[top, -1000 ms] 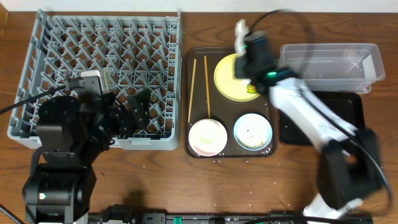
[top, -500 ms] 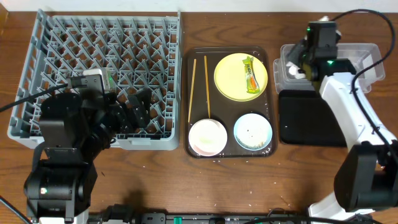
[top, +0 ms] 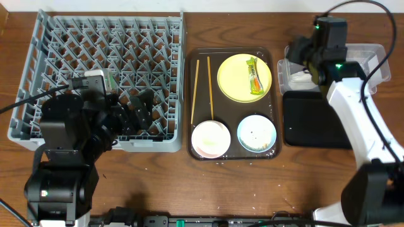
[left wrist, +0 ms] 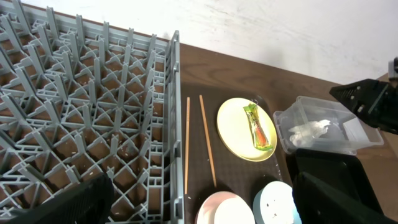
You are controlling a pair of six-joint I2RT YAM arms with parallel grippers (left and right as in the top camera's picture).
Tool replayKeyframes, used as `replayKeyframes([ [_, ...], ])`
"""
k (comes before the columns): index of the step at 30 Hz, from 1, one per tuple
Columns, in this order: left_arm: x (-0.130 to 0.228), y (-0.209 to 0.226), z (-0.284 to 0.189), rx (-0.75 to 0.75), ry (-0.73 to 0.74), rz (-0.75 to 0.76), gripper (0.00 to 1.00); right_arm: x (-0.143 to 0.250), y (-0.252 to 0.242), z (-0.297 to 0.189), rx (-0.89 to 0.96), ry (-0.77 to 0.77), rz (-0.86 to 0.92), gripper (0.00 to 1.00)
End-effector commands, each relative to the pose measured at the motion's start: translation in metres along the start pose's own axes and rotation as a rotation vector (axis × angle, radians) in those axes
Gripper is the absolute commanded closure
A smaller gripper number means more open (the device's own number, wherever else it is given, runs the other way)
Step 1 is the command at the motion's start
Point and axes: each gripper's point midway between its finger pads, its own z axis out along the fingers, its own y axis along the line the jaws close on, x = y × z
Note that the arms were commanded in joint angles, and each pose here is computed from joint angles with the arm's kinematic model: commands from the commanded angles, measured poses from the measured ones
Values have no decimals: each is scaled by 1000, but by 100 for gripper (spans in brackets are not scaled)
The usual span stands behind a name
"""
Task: Sort waste into correct bins and load items into the dishwasher
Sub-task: 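Grasp the green wrapper from the yellow plate, drop it into clear bin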
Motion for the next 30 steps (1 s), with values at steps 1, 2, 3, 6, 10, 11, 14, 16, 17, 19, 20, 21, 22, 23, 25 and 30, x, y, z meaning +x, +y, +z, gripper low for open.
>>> replayKeyframes([
  [1,-6,-4,-4,13,-16,14,7,33,62,-9,-187,86,-226,51],
  [2,-6,-4,-4,13,-16,14,7,44,70,-5,-185,113,-258,52],
  [3,-6,-4,-4,12,-16,14,7,55,75,0,-169,133,-285,53],
  [6,-6,-4,-4,12,-16,14,7,80,73,25,-37,162,-350,53],
  [10,-6,-4,-4,13,-16,14,7,95,46,63,193,144,-412,34],
  [11,-6,-4,-4,13,-16,14,7,98,37,73,245,139,-420,34],
  [14,-6,-4,-4,13,-16,14,7,108,19,93,320,145,-429,34],
  [16,-6,-4,-4,13,-16,14,7,115,16,104,307,161,-423,35],
  [17,-6,-4,-4,12,-16,14,7,120,17,110,283,173,-416,34],
  [19,-6,-4,-4,13,-16,14,7,133,21,119,233,209,-410,33],
  [20,-6,-4,-4,13,-16,14,7,139,21,123,224,227,-410,34],
  [21,-6,-4,-4,13,-16,14,7,145,19,126,225,242,-412,35],
  [22,-6,-4,-4,13,-16,14,7,153,15,130,232,261,-417,38],
  [23,-6,-4,-4,13,-16,14,7,159,12,134,237,276,-419,43],
  [25,-6,-4,-4,12,-16,14,7,170,7,141,245,299,-420,61],
  [30,-6,-4,-4,12,-16,14,7,161,12,130,244,296,-390,99],
])
